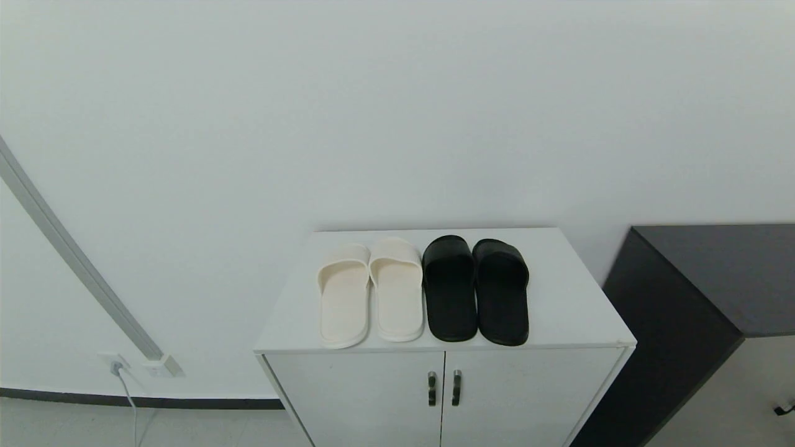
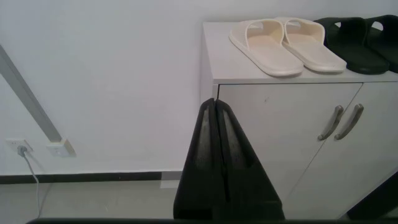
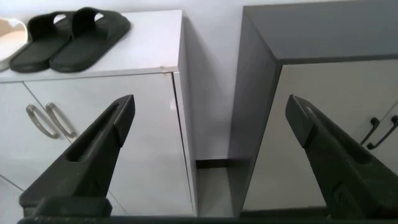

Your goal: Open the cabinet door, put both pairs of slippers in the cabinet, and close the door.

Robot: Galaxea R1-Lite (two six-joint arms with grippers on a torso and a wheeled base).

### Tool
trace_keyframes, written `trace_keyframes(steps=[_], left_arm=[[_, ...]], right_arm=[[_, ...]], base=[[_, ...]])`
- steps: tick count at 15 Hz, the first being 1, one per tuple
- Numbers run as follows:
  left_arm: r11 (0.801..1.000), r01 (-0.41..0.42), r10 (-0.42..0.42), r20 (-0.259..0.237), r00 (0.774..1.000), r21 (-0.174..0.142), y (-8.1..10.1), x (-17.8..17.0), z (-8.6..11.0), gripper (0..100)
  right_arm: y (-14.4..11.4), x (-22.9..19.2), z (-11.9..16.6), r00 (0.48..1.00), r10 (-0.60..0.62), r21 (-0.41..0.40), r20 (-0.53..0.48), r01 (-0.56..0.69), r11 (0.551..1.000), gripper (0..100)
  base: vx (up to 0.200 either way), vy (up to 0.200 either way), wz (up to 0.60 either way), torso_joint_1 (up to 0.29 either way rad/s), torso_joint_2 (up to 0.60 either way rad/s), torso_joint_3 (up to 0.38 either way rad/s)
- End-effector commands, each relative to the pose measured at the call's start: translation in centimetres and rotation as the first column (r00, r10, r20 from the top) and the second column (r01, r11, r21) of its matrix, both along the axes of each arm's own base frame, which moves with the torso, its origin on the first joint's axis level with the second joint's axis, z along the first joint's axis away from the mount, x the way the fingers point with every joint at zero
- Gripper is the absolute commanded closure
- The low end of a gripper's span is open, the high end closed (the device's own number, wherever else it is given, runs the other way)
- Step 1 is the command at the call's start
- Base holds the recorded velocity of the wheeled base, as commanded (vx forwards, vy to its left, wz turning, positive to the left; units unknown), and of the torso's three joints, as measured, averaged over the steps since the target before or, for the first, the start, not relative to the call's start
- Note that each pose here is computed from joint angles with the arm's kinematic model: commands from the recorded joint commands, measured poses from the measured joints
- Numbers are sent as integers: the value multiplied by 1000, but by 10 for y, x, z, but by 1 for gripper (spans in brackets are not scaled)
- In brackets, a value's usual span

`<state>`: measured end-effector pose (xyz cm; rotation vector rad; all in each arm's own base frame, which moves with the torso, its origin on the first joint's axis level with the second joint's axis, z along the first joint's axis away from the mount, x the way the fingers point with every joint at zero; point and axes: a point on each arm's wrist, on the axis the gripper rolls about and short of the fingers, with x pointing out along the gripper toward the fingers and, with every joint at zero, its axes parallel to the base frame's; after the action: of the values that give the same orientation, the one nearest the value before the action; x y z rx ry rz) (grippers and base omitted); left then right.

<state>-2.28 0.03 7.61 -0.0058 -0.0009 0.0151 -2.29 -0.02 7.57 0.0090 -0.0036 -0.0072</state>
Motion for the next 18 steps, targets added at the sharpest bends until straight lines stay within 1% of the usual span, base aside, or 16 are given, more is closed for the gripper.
trace_keyframes(steps=[1,3,10,12,13,14,15,16,17,18], left_arm=[[1000,0,0,1,1000,0,0,0,0,100],[1000,0,0,1,1000,0,0,0,0,100],[1000,0,0,-1,1000,0,0,0,0,100],[1000,-3,3,1,1000,4,0,0,0,100],[1000,-2,2,1,1000,1,0,0,0,100],[1000,-3,3,1,1000,3,0,0,0,100],[1000,-2,2,2,1000,3,0,0,0,100],[1000,-2,2,-1,1000,3,0,0,0,100],[1000,-2,2,-1,1000,3,0,0,0,100],[1000,-2,2,1,1000,3,0,0,0,100]], right_arm=[[0,0,0,1000,7,-10,-2,-7,1000,0],[0,0,0,1000,16,-26,-2,-16,1000,0],[1,0,0,999,44,-26,-1,-44,999,0],[1,1,1,999,44,-53,-9,-44,998,0],[1,1,1,999,44,-53,-13,-44,998,0],[1,0,4,999,45,-52,5,-45,998,0],[1,-8,43,994,50,-4,102,-50,999,0],[0,-14,73,988,65,51,139,-73,996,0],[1,-2,91,990,141,89,2,-140,986,0],[3,16,90,972,208,99,-109,-198,975,0]], base=[[0,0,0,0,0,0],[0,0,0,0,0,0],[0,0,0,0,0,0],[0,0,0,0,0,0],[0,0,0,0,0,0],[0,0,0,0,0,0],[0,0,0,0,0,0],[0,0,0,0,0,0],[0,0,0,0,0,0],[0,0,0,0,0,0]])
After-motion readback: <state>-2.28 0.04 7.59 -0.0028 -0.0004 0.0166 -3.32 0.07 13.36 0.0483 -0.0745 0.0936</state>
